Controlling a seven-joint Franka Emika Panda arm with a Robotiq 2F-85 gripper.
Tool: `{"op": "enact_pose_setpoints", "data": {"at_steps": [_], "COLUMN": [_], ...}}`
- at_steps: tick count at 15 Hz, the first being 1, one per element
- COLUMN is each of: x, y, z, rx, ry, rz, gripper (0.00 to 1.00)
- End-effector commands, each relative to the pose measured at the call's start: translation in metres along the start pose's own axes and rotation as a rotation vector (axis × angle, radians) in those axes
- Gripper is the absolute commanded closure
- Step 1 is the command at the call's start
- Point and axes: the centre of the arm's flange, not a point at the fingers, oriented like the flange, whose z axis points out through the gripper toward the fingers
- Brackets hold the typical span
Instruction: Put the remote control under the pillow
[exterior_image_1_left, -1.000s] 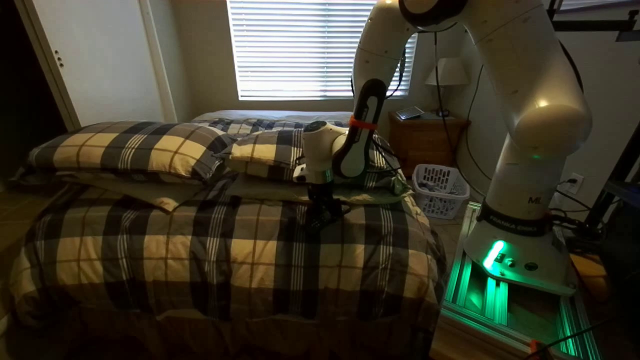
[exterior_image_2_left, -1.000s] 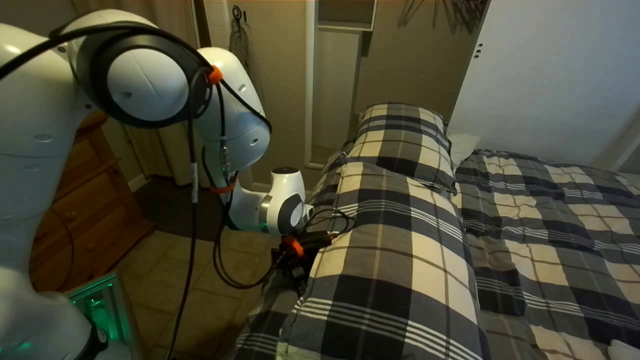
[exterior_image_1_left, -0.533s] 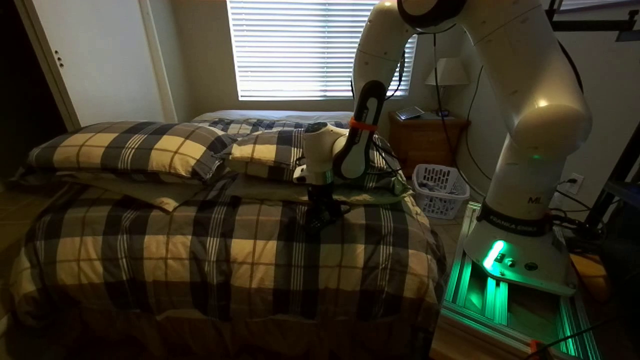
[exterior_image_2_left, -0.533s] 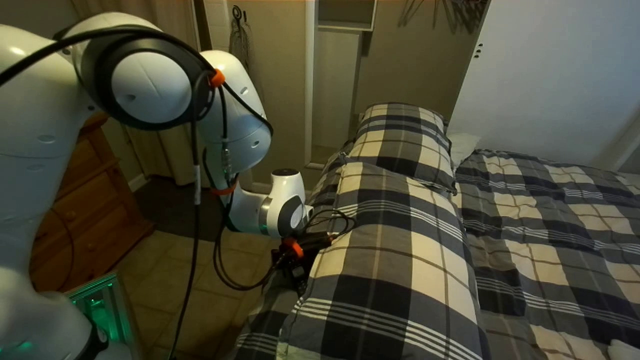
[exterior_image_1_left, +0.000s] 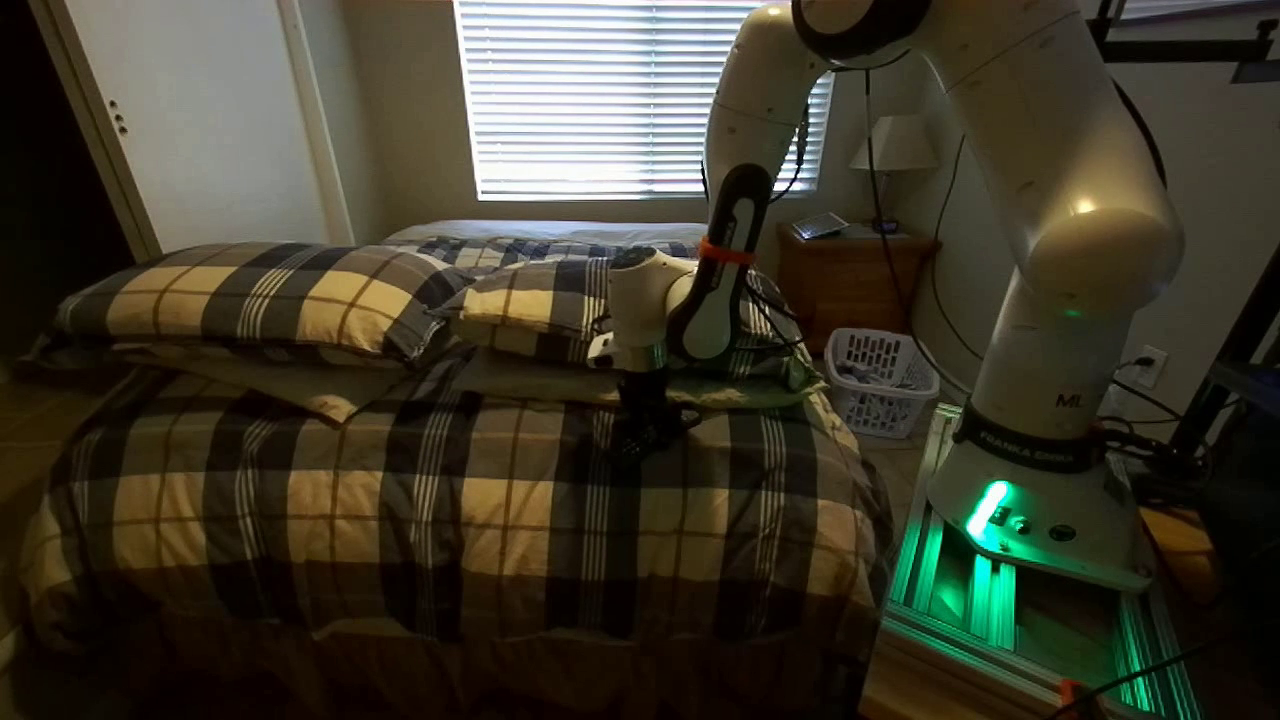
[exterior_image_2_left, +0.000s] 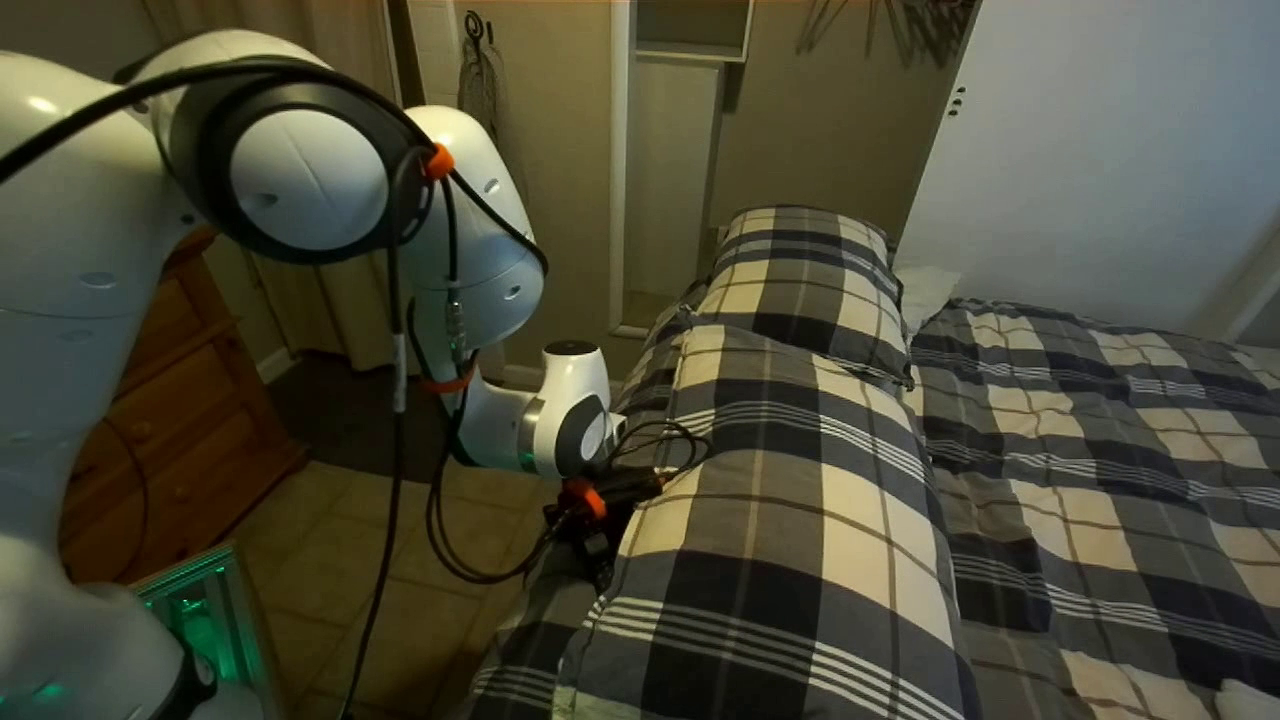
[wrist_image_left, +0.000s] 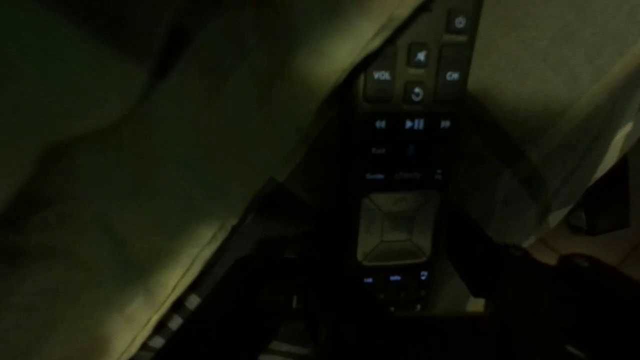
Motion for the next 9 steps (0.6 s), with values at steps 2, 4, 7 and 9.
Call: {"op": "enact_pose_setpoints", "data": {"at_steps": [2,4,7,9], "x": [-0.003,-0.002,0.003,0.009], "y": [0.002,0.002,0.0,-0.002], "z": [0.008,0.005,-0.006,-0.017], "rx": [-0.002,-0.006,-0.007,0.008], "ry": [0.009,0.003,-0.008,-0.025], "rz": [-0.007,-0.01,-0.026,-0.055], "gripper": [0.72,0.72,0.72,0.72]}}
